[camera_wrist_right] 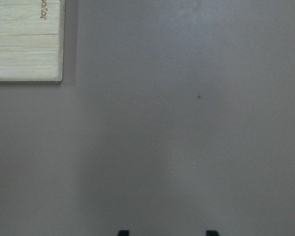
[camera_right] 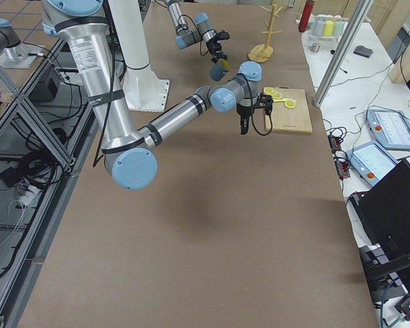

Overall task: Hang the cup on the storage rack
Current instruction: 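Lift the mug with the left gripper and carry it toward the wooden rack, then hook the mug handle onto a rack peg with the left gripper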

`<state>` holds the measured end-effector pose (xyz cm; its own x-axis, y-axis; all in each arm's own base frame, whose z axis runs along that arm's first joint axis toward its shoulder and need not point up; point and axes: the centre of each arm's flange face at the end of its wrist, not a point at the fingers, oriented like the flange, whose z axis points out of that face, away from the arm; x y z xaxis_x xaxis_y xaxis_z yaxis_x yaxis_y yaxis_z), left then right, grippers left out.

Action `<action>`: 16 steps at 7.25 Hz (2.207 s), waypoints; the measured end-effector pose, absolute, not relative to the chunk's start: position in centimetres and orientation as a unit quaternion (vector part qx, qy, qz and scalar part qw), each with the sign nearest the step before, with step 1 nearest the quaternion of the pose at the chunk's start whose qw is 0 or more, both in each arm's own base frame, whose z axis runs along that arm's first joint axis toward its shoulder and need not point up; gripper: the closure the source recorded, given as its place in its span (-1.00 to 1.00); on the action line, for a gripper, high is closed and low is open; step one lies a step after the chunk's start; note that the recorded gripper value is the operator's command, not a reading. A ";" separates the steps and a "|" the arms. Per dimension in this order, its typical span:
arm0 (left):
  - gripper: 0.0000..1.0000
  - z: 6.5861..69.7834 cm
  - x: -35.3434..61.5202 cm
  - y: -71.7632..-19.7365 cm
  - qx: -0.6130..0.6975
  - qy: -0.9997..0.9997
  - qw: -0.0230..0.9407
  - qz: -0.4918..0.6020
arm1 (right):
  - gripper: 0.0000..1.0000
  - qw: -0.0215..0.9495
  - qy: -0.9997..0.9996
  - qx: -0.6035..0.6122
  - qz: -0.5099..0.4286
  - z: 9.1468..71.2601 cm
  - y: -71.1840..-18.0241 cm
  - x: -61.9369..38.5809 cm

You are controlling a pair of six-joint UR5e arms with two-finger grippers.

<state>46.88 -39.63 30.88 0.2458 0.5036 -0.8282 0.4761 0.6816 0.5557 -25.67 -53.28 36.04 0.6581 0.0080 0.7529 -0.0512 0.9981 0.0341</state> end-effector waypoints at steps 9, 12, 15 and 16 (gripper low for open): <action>1.00 36.1 28.6 -55.0 -0.019 0.704 0.577 -0.414 | -0.27 0.909 -0.413 0.047 0.014 34.6 -53.2 -25.5; 1.00 35.7 27.5 -56.9 -0.064 0.708 0.439 -0.549 | -0.26 0.909 -0.414 0.055 0.011 33.8 -53.3 -25.8; 1.00 39.2 25.8 -56.8 -0.085 0.683 0.357 -0.631 | -0.27 0.908 -0.414 0.061 0.009 33.1 -53.4 -26.2; 1.00 39.5 25.7 -56.9 -0.098 0.677 0.338 -0.646 | -0.26 0.908 -0.414 0.062 0.008 32.9 -53.4 -26.3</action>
<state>25.73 -56.93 39.49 -0.7529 -0.5687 -0.3313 0.3044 0.1454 -0.9414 -26.34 -53.40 32.94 0.6567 -0.0371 0.7533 -0.0662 0.9921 0.1066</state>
